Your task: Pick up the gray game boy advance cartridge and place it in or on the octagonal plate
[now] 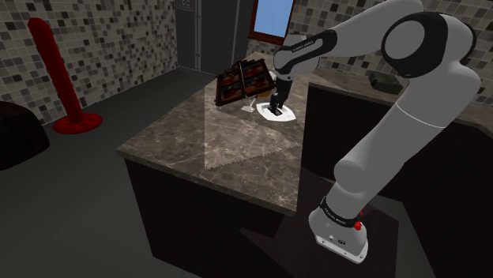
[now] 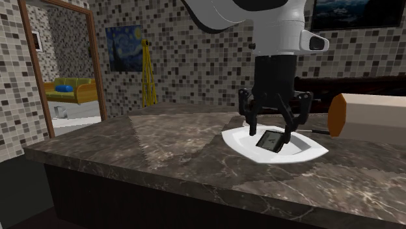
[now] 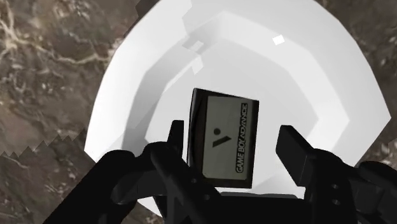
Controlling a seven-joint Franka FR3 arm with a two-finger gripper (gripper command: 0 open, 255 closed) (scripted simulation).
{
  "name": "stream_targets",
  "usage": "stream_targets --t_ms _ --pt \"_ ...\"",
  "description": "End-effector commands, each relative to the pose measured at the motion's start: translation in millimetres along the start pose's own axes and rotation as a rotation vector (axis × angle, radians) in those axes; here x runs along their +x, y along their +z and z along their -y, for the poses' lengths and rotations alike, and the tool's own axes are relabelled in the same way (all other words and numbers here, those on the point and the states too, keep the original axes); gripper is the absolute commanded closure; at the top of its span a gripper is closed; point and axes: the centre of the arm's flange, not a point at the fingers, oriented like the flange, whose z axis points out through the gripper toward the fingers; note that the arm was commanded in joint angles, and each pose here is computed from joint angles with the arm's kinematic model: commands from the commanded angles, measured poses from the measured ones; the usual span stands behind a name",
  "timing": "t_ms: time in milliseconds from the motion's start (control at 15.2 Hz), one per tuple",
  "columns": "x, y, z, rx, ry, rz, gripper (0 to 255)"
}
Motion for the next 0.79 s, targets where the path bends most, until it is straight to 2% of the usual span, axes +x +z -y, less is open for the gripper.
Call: stream_targets --t_ms 0,264,528,726 --pt "0.2 0.2 0.2 0.000 0.000 0.000 0" --pt "0.1 0.3 0.2 0.000 0.000 0.000 0" --pt "0.2 -49.7 0.2 0.000 0.000 0.000 0" --pt "0.2 -49.7 0.2 0.000 0.000 0.000 0"
